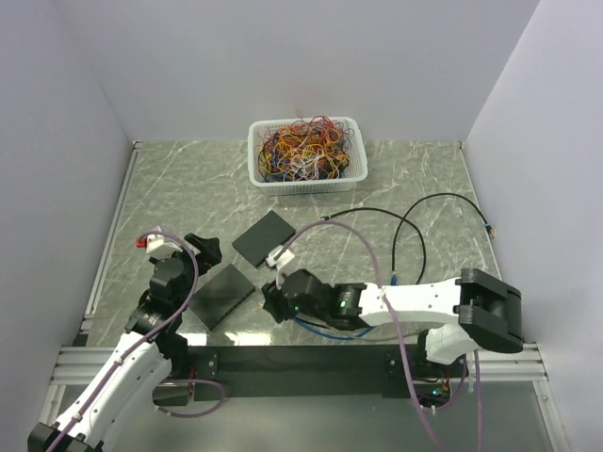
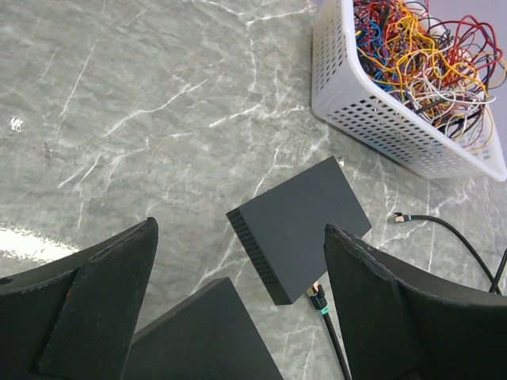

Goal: Insert the plug into the switch port

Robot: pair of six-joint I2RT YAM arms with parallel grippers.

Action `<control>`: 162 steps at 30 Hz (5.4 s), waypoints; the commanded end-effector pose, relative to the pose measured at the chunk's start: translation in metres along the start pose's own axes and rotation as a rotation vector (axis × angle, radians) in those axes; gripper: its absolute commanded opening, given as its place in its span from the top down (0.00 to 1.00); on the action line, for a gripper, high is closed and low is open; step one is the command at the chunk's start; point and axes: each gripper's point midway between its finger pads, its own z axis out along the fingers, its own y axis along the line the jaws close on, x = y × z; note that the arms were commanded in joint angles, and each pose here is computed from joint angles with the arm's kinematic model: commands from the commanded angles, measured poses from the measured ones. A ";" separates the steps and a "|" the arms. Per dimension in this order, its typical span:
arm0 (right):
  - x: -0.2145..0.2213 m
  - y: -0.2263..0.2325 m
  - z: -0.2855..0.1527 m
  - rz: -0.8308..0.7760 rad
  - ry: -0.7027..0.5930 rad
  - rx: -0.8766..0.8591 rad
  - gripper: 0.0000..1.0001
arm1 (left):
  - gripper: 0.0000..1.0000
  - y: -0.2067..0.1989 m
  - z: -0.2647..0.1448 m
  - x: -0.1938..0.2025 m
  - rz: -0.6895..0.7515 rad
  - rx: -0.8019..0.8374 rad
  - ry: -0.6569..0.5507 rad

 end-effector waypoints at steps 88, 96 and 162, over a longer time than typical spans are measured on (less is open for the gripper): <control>-0.093 0.046 -0.113 0.160 -0.357 -0.595 1.00 | 0.41 -0.174 -0.137 -0.033 -0.207 1.078 0.149; -0.107 0.046 -0.115 0.163 -0.370 -0.628 1.00 | 0.44 -0.172 -0.133 -0.022 -0.212 1.093 0.163; -0.145 0.005 -0.092 0.083 -0.386 -0.230 0.55 | 1.00 -0.178 -0.097 0.010 -0.161 0.822 0.339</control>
